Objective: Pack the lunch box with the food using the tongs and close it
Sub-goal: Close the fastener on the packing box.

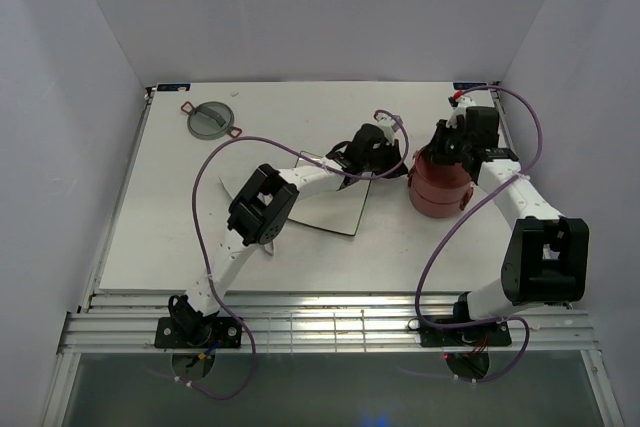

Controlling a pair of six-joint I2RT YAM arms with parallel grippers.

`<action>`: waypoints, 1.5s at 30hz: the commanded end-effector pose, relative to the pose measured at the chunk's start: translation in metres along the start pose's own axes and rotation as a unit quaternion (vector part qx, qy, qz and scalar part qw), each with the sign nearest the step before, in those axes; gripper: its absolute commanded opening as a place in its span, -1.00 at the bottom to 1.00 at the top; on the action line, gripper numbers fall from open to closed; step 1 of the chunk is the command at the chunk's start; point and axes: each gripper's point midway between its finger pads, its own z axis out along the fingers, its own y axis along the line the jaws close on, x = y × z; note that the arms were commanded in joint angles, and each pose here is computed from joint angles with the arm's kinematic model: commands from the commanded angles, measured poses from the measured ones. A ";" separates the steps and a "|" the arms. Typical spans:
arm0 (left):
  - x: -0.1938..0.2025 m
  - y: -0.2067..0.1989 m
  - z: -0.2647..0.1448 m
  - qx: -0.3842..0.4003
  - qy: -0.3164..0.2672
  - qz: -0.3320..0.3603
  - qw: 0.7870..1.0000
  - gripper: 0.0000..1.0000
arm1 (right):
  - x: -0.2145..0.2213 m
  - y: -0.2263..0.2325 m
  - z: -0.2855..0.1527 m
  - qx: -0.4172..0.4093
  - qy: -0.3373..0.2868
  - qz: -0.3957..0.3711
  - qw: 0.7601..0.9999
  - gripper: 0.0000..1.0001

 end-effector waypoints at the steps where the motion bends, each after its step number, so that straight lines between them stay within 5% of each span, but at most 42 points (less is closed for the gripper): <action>1: -0.048 -0.021 -0.036 -0.013 -0.038 0.031 0.999 -1.00 | 0.063 -0.018 -0.002 0.047 0.114 0.025 0.992 -0.84; 14: -0.062 -0.021 -0.040 -0.018 -0.051 0.062 0.997 -1.00 | 0.039 -0.043 -0.068 0.147 0.083 0.016 0.986 -0.85; 20: -0.053 -0.015 -0.024 -0.008 -0.053 0.073 0.996 -1.00 | 0.078 -0.046 -0.057 0.131 0.141 0.020 0.981 -0.85; 32: -0.035 -0.004 -0.005 -0.013 -0.037 0.065 0.997 -1.00 | 0.094 -0.044 -0.045 0.111 0.152 0.025 0.982 -0.85; 37: -0.007 -0.085 -0.004 0.135 0.016 0.029 0.990 -1.00 | 0.100 -0.044 -0.039 0.103 0.155 0.028 0.982 -0.84; 45: 0.008 -0.103 -0.024 0.169 0.050 -0.002 0.984 -1.00 | 0.118 -0.047 -0.022 0.090 0.167 0.040 0.981 -0.84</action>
